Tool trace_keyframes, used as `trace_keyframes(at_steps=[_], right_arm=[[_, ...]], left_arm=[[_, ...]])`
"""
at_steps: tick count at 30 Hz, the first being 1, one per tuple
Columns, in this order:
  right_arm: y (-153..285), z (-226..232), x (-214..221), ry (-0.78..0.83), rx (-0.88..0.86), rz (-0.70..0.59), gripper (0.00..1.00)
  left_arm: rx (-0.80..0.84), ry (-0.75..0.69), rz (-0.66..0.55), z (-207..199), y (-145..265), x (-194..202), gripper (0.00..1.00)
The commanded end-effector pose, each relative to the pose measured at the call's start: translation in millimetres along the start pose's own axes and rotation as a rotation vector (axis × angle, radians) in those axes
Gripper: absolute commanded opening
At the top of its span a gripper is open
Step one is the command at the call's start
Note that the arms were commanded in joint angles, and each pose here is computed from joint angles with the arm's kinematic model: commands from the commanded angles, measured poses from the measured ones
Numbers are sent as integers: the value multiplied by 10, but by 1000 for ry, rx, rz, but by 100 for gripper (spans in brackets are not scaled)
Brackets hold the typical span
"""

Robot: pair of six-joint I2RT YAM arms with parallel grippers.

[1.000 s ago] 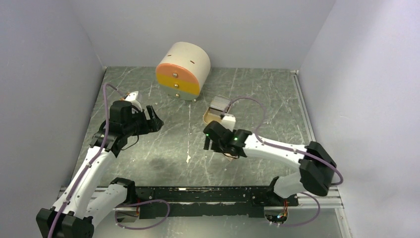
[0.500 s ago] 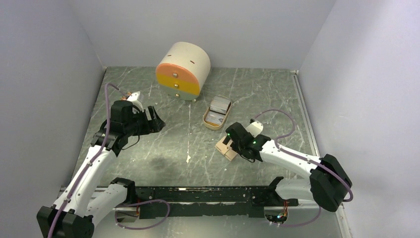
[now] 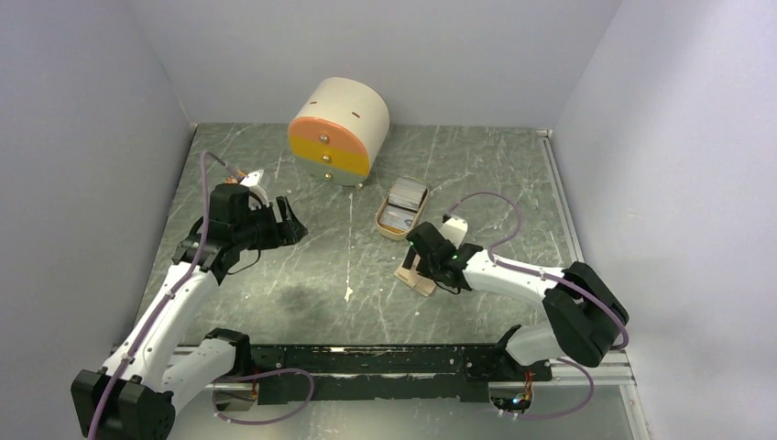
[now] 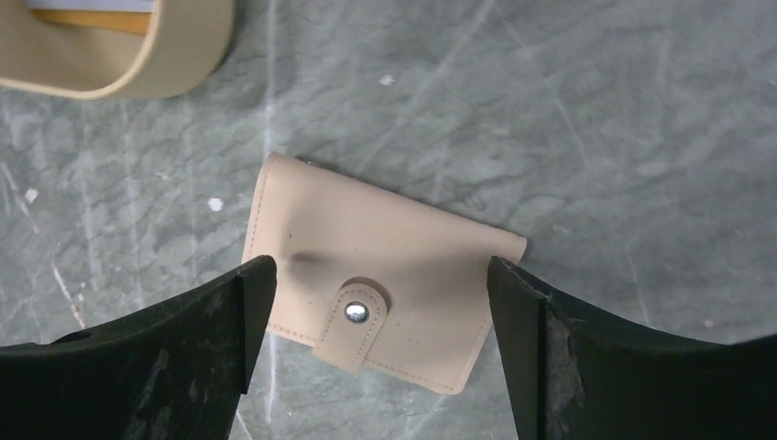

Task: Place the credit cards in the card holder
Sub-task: Move the card holder to the center of the board.

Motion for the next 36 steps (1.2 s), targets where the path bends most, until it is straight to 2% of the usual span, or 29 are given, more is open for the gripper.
trace_keyframes(at_steps=[1,4,7,12,17,19,21,24,28,33,36], right_arm=[[-32,203,-57,182,-191,-50,86],[-9,376,-41,351,-336,-91,83],[-39,568,14,525,-448,-64,81],[-123,901,158,772,-517,-21,77],[58,1249,302,914,-558,-74,74],[150,1301,276,871,-537,-80,73],[245,1339,205,729,-461,-50,68],[334,1254,171,485,-244,16,56],[422,1159,251,223,-85,117,49],[510,1243,333,125,17,176,36],[522,1319,368,80,57,178,34]], left_arm=[[42,-11,36,-35,-57,4,75],[51,26,76,-38,-87,46,71],[93,85,139,-48,-138,129,66],[134,154,180,-24,-222,235,60],[153,195,223,20,-307,331,54],[169,218,250,37,-349,383,49],[181,244,277,52,-390,447,46],[187,266,317,81,-458,556,44],[180,285,355,113,-525,635,42],[152,297,346,153,-526,664,46],[153,298,347,162,-513,680,47]])
Point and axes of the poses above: each gripper's point midway between its finger pads, its own y axis back along the fingers, its own z axis along the line the jaws close on, x = y × z, the point moved 10 cm from there along y, back along the fingers, and after that the axes turned 12 degrees about y, right-handed, at the moved point
